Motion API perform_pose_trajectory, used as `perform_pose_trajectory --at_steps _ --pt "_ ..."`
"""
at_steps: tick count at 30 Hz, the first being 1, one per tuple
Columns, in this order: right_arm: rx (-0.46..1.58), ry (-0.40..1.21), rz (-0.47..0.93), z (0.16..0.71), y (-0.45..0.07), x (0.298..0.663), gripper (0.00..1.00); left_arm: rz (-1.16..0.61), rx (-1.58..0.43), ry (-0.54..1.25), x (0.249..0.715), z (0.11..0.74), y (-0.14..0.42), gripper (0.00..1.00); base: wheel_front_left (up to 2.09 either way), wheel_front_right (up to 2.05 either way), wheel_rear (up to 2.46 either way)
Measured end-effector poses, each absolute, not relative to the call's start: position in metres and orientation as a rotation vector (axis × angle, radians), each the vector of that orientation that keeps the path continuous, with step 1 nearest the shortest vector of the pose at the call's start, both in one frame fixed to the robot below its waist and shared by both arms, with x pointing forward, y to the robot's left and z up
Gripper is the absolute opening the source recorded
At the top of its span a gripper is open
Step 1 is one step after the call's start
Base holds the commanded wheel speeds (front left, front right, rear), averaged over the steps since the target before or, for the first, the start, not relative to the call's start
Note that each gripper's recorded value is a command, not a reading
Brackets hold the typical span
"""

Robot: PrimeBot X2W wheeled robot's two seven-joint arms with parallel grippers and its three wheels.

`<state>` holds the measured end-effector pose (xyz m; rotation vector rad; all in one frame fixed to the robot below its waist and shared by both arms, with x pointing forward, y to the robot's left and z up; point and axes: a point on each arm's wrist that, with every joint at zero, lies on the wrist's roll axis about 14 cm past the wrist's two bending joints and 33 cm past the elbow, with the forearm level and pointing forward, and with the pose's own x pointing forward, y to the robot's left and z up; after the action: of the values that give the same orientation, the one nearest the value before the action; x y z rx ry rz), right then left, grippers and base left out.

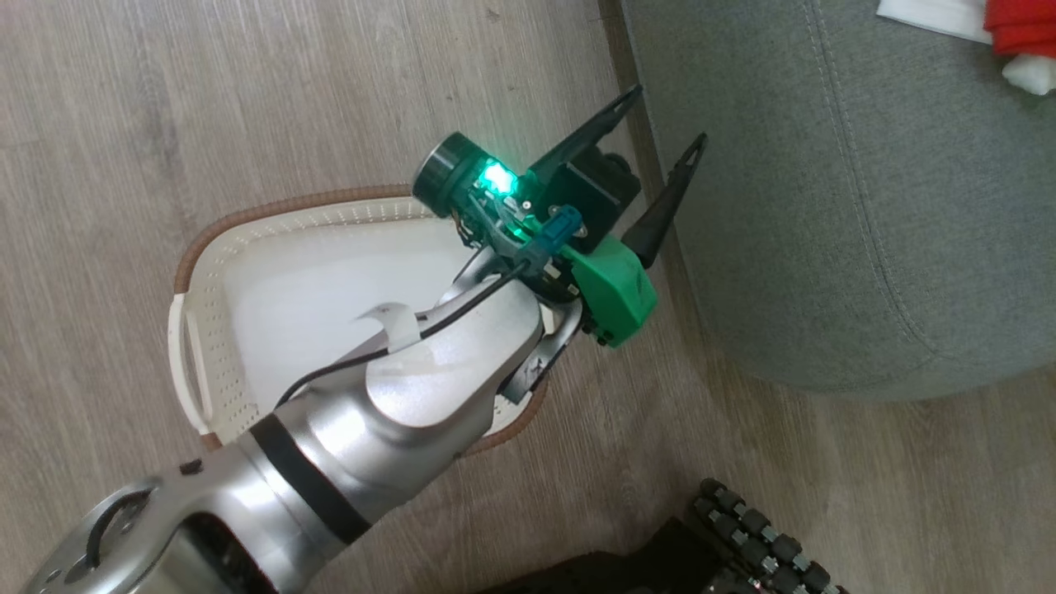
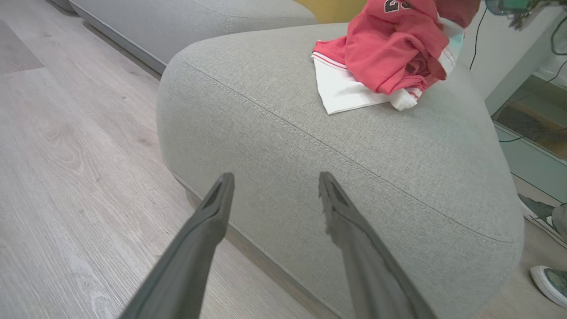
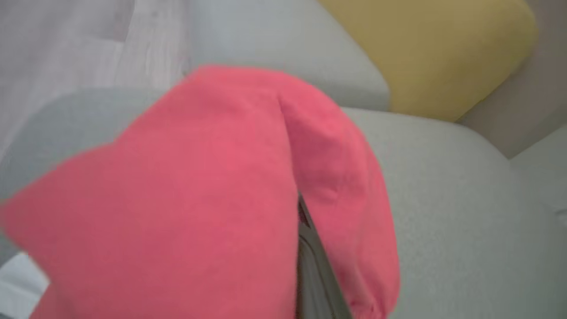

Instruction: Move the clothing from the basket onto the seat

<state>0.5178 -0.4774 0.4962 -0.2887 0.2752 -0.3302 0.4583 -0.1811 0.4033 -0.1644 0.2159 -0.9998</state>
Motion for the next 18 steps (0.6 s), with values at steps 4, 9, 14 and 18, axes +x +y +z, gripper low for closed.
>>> perform_pose_trajectory --at_steps 4,9,14,18 --pt "-0.271 0.447 -0.355 0.463 -0.483 0.501 0.00 -0.998 -0.173 0.214 0.455 0.405 -0.180 1.00 0.00 0.00 0.00" --pt "-0.235 0.550 -0.353 0.449 -0.479 0.500 0.00 -0.987 -0.175 0.197 0.458 0.411 -0.178 1.00 0.00 0.00 0.00" --pt "-0.232 0.635 -0.342 0.441 -0.477 0.494 0.00 -0.974 -0.174 0.197 0.459 0.413 -0.174 1.00 0.00 0.00 0.00" --pt "-0.239 0.631 -0.328 0.447 -0.475 0.493 1.00 -0.963 -0.169 0.186 0.459 0.419 -0.172 1.00 0.00 0.00 0.00"
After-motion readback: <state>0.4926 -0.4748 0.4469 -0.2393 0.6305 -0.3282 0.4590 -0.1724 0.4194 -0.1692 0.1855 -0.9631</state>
